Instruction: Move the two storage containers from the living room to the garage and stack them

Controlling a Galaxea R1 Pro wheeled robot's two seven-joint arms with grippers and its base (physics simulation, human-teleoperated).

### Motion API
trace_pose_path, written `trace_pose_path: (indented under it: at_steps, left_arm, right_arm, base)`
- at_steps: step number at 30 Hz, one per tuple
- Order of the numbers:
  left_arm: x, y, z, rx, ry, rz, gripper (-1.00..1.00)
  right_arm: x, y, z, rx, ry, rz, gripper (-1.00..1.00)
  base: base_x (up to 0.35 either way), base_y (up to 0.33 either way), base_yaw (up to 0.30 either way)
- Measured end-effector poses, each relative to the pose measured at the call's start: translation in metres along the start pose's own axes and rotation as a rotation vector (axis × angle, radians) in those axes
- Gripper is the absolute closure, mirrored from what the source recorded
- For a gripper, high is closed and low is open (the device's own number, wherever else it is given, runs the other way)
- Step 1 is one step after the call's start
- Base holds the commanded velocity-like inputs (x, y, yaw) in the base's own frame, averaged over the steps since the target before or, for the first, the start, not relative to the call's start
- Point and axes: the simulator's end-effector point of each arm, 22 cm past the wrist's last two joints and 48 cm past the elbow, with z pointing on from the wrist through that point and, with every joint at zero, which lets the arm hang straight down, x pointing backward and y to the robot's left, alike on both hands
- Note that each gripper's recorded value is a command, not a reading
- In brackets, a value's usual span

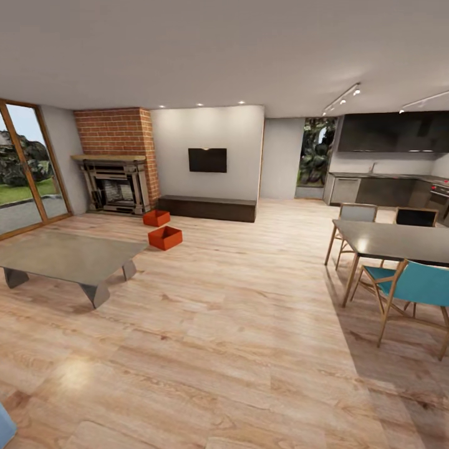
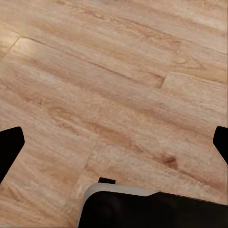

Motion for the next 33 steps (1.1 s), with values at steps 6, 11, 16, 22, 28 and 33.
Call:
trace_pose_path:
  at_steps: [6, 11, 16, 22, 28, 33]
  left_arm:
    - [0.0000, 0.0000, 0.0000, 0.000, 0.000, 0.000, -1.00]
    - [0.0000, 0.0000, 0.0000, 0.000, 0.000, 0.000, -1.00]
    - [0.0000, 0.0000, 0.0000, 0.000, 0.000, 0.000, -1.00]
    - [0.0000, 0.0000, 0.0000, 0.000, 0.000, 0.000, -1.00]
    - [0.0000, 0.0000, 0.0000, 0.000, 0.000, 0.000, -1.00]
    - [0.0000, 0.0000, 0.0000, 0.000, 0.000, 0.000, -1.00]
  right_arm:
    - [0.0001, 0.0000, 0.0000, 0.000, 0.001, 0.000, -1.00]
    - [0.0001, 0.0000, 0.0000, 0.000, 0.001, 0.000, -1.00]
    - [0.0002, 0.0000, 0.0000, 0.000, 0.001, 0.000, -1.00]
    - [0.0002, 0.0001, 0.0000, 0.000, 0.001, 0.000, -1.00]
    - [0.0002, 0.0000, 0.0000, 0.000, 0.001, 0.000, -1.00]
    - [0.0002, 0.0002, 0.0000, 0.000, 0.001, 0.000, -1.00]
  base:
    - [0.327, 0.000, 0.029]
    - [0.327, 0.000, 0.188]
    - [0.327, 0.000, 0.241]
    - [0.327, 0.000, 0.250]
    - [0.327, 0.000, 0.190]
    - [0.327, 0.000, 0.029]
